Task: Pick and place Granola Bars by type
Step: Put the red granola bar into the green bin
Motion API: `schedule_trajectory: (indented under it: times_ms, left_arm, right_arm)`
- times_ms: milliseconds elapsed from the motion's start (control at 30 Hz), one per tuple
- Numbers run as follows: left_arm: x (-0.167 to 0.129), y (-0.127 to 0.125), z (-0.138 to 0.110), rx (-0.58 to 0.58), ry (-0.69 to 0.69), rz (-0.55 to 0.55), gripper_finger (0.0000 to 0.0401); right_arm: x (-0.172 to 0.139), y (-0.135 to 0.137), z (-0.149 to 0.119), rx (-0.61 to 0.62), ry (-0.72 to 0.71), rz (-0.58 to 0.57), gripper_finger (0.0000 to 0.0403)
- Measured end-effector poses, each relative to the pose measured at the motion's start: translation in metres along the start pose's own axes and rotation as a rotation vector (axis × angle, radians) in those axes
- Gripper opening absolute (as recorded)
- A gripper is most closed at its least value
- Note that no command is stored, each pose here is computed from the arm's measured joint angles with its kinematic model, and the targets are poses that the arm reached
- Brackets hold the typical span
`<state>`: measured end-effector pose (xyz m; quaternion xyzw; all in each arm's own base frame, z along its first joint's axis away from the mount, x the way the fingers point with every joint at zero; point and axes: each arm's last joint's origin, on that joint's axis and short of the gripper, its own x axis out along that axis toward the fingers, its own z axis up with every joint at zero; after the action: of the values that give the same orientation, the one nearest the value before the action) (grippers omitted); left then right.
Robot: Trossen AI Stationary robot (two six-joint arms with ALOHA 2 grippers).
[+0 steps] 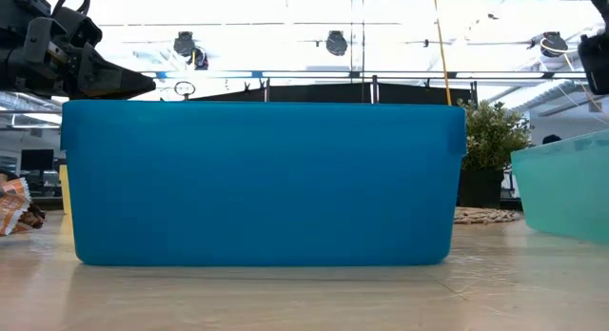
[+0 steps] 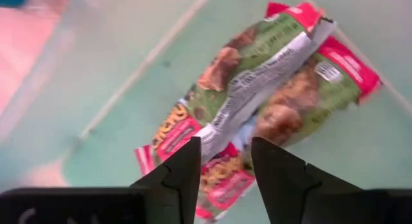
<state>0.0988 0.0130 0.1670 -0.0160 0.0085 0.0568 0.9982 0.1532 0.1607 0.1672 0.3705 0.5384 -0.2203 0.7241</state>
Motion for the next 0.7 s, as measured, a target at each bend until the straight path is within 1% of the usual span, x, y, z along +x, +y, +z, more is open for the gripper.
schedule_trajectory:
  times_ms: [200, 400, 567, 700]
  left_arm:
    - [0.0, 0.0, 0.0, 0.0, 0.0, 0.0, 0.0067]
    - [0.0, 0.0, 0.0, 0.0, 0.0, 0.0, 0.0067]
    - [0.0, 0.0, 0.0, 0.0, 0.0, 0.0, 0.0067]
    - [0.0, 0.0, 0.0, 0.0, 0.0, 0.0, 0.0067]
  right_arm:
    - [-0.007, 0.0, 0.006, -0.033, -0.009, 0.032, 0.0131]
    - [-0.011, 0.003, 0.015, -0.114, -0.108, 0.073, 0.013]
    - [-0.013, 0.01, 0.025, -0.242, -0.229, 0.129, 0.013]
    - [-0.015, 0.018, 0.037, -0.378, -0.341, 0.162, 0.013]
